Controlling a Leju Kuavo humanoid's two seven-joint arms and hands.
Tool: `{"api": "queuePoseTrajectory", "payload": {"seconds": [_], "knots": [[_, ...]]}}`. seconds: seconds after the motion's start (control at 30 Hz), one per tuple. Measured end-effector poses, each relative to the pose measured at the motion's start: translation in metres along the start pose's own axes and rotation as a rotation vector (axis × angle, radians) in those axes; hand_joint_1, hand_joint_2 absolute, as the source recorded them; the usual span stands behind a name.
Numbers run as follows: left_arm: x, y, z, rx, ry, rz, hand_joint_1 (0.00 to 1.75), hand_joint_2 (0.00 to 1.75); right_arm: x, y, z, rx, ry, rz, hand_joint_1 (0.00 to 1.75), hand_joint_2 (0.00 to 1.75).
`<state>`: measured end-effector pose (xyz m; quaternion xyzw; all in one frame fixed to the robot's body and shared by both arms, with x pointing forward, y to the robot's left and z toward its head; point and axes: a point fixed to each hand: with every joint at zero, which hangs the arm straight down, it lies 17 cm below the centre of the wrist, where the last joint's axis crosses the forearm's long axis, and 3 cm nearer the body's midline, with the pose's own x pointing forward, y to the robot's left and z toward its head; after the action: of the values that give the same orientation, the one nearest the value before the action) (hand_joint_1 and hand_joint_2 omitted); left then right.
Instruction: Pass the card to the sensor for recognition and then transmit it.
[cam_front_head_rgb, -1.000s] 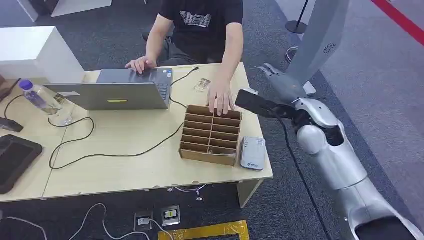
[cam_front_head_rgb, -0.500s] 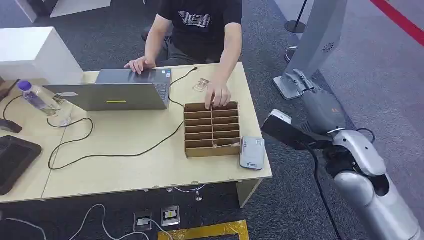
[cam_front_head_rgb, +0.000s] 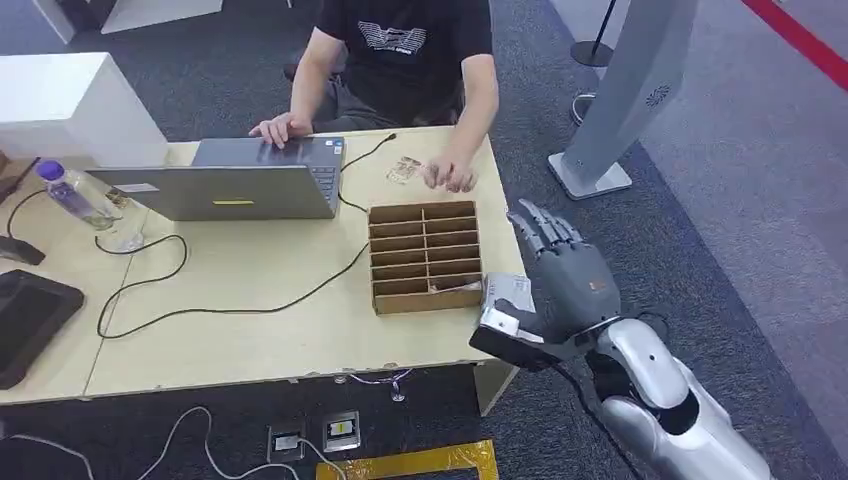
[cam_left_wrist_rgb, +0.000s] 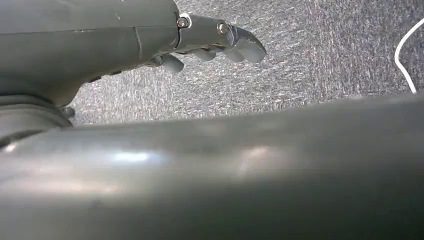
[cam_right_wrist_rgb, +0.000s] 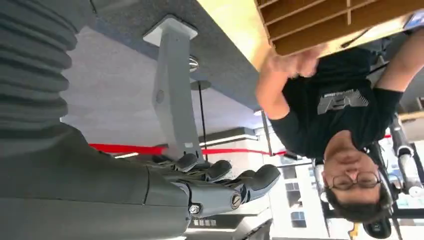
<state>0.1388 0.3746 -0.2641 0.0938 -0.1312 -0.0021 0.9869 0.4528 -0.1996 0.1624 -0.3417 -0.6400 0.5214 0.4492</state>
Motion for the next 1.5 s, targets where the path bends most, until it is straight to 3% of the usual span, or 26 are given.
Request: {"api": "queuePoseTrajectory", "payload": {"seconds": [0.27, 0.37, 0.77, 0.93, 1.5], "knots": [[0.0, 0.001, 0.0, 0.007, 0.001, 0.013, 0.0, 0.0, 0.006, 0.009, 0.0, 0.007, -0.024, 0.017, 0.0, 1.75], [0.001, -0.006, 0.0, -0.002, 0.0, 0.018, 0.0, 0.0, 0.029, 0.05, -0.01, 0.034, -0.072, 0.035, 0.0, 1.75], [0.001, -0.01, 0.001, -0.019, -0.004, -0.01, 0.0, 0.0, 0.049, 0.093, -0.026, 0.166, -0.051, 0.029, 0.0, 1.75], [0.0, -0.012, 0.001, -0.025, -0.001, -0.017, 0.0, 0.0, 0.057, 0.106, -0.028, 0.188, -0.029, 0.008, 0.0, 1.75], [-0.007, -0.01, 0.001, -0.008, 0.022, -0.013, 0.0, 0.0, 0.084, 0.115, -0.046, 0.193, -0.123, 0.029, 0.0, 1.75]]}}
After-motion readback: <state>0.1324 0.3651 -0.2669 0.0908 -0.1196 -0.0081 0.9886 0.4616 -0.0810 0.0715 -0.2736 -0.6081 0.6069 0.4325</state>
